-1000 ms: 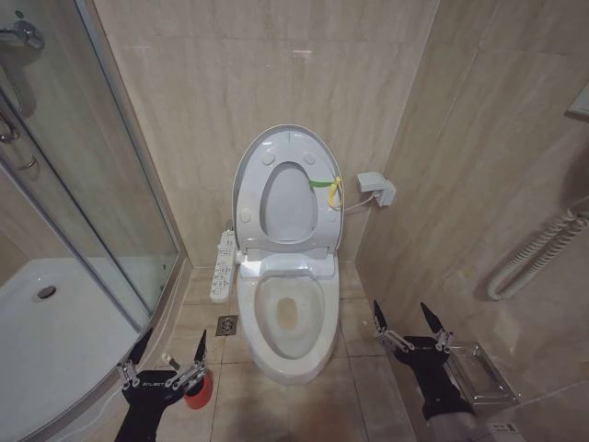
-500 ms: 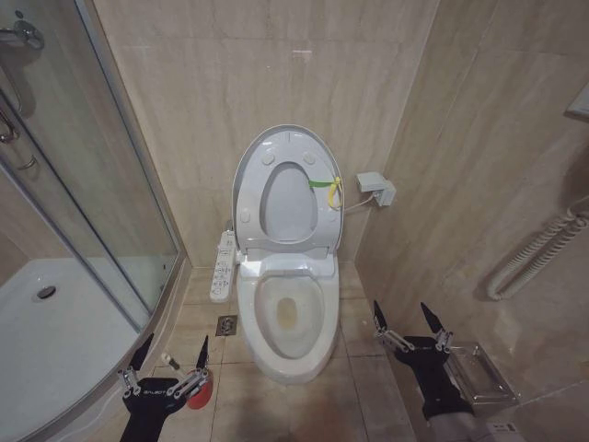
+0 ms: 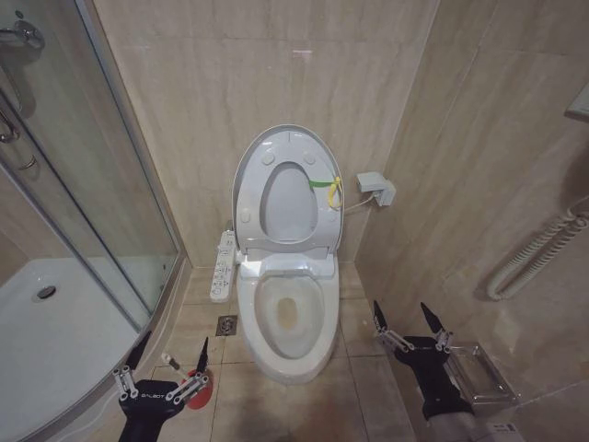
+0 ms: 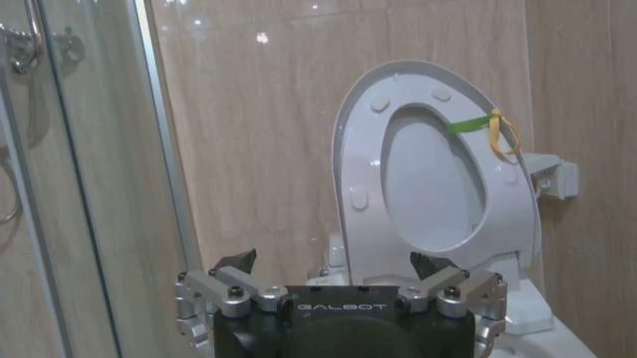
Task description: Open the toilet lid, clean the toilet bowl with a toilet brush, close the toilet lid, and flush.
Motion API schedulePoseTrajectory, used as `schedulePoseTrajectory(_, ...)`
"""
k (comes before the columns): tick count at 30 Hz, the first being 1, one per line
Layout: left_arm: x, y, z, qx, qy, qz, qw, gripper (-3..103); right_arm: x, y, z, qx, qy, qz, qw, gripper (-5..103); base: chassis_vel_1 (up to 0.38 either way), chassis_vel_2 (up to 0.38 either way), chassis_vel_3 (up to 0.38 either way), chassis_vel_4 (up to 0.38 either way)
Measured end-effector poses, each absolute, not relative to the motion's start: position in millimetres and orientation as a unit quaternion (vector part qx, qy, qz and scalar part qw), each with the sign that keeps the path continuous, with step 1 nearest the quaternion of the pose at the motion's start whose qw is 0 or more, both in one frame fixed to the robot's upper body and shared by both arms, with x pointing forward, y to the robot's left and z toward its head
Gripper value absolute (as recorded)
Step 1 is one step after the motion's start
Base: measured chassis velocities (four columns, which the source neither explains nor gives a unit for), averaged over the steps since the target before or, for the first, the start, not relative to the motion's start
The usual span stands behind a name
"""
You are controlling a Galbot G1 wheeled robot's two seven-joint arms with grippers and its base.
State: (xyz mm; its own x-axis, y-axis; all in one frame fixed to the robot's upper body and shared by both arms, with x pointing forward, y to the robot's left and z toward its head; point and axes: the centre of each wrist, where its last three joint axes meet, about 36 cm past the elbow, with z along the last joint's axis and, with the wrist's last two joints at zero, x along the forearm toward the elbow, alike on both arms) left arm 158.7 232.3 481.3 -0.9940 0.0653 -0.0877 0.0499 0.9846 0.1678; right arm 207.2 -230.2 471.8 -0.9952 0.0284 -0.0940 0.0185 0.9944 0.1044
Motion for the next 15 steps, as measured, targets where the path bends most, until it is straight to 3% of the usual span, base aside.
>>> schedulePoseTrajectory(15, 167.4, 232.2, 483.1, 0.022, 0.998, 0.045, 0.049, 100, 207.2, -230.2, 471.8, 0.012, 0.997, 0.052, 0.048, 100, 0.000, 0.000, 0.000, 0.000)
